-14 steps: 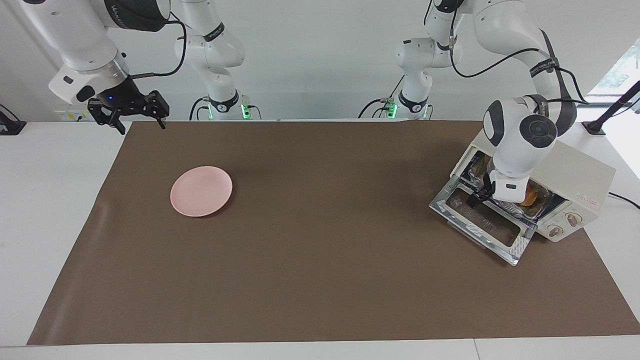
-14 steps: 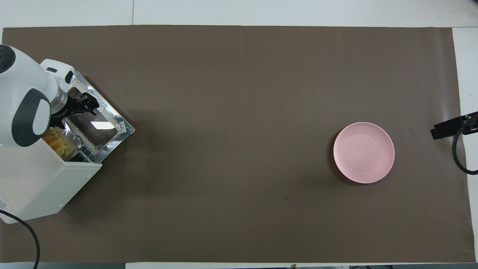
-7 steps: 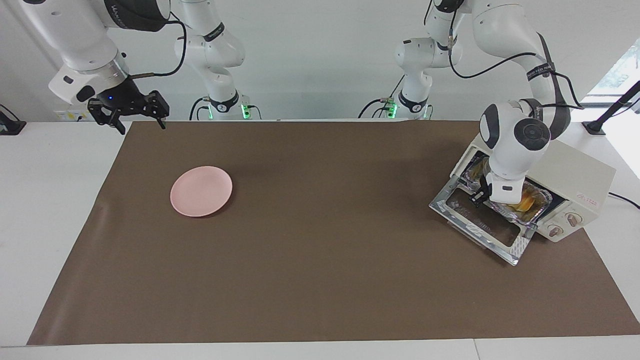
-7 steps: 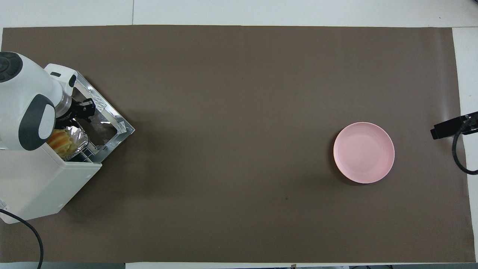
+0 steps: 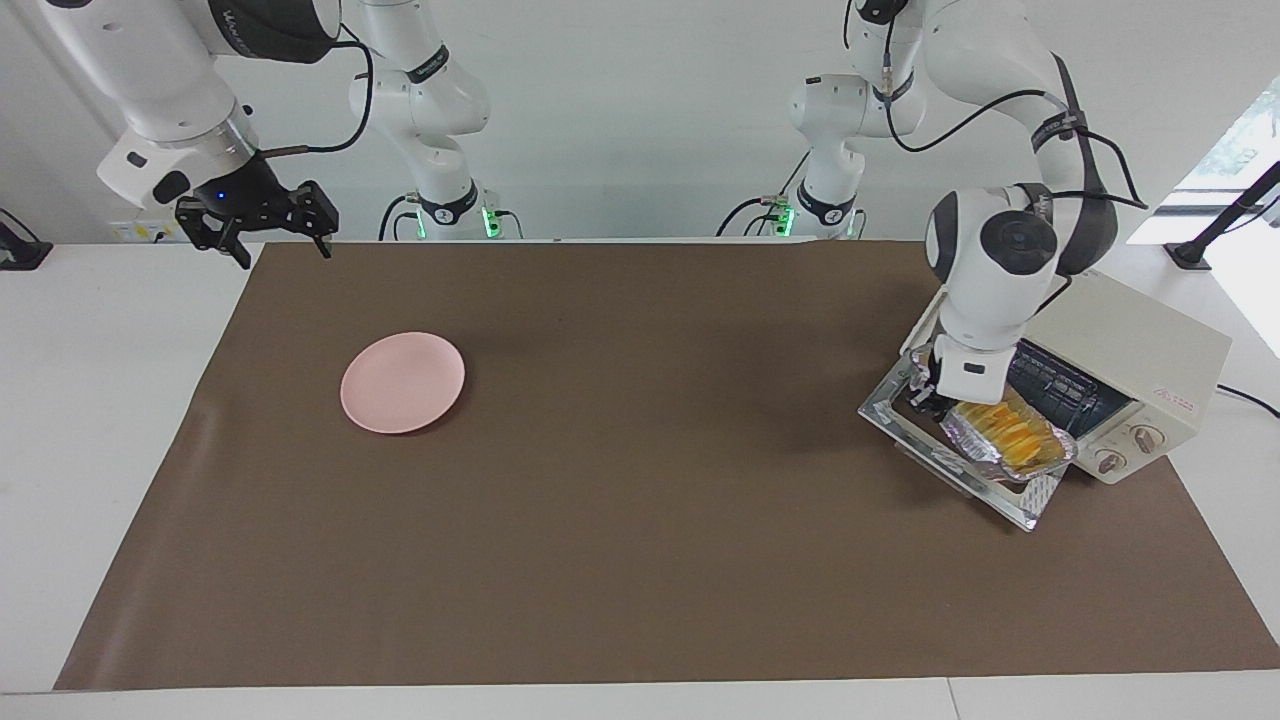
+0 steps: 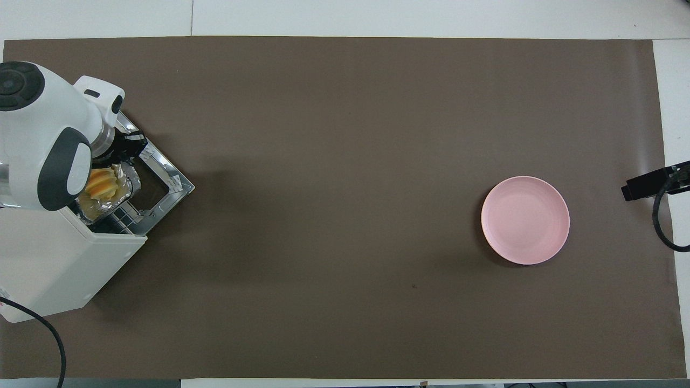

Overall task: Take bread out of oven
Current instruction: 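Close the left gripper on the foil tray's rim, then pull the foil tray out of the oven with the left gripper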

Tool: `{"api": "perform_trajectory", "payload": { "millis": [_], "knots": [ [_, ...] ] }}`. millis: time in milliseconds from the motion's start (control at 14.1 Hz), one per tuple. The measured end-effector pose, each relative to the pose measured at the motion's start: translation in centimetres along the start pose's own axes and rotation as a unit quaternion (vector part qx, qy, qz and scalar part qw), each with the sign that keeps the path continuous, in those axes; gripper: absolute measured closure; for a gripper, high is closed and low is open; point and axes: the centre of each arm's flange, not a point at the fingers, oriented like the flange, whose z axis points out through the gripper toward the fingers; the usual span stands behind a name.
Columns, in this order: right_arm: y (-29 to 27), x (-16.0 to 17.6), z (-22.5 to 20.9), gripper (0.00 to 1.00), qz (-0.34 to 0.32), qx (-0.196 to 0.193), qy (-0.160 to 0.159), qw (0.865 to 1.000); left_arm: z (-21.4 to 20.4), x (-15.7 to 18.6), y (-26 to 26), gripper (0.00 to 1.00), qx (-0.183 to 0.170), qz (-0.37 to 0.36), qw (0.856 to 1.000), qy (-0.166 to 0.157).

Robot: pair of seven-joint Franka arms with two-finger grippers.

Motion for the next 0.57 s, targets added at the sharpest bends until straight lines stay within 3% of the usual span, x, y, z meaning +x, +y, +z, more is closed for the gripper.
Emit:
{"api": "perform_trajectory", "payload": {
  "millis": [142,284,569],
  "knots": [
    [0.0,0.0,0.0,0.00,0.000,0.000,0.000,1.000,-2.7,-4.3,10.1,0.99,-0.030,0.067,0.997,0.009],
    [0.1,0.0,0.0,0.00,0.001,0.000,0.000,1.000,-2.7,-10.0,18.3,0.99,-0.044,0.127,0.991,0.000],
    [0.1,0.0,0.0,0.00,0.001,0.000,0.000,1.000,0.7,-17.3,26.4,0.99,-0.040,0.181,0.982,-0.016]
  ]
}}
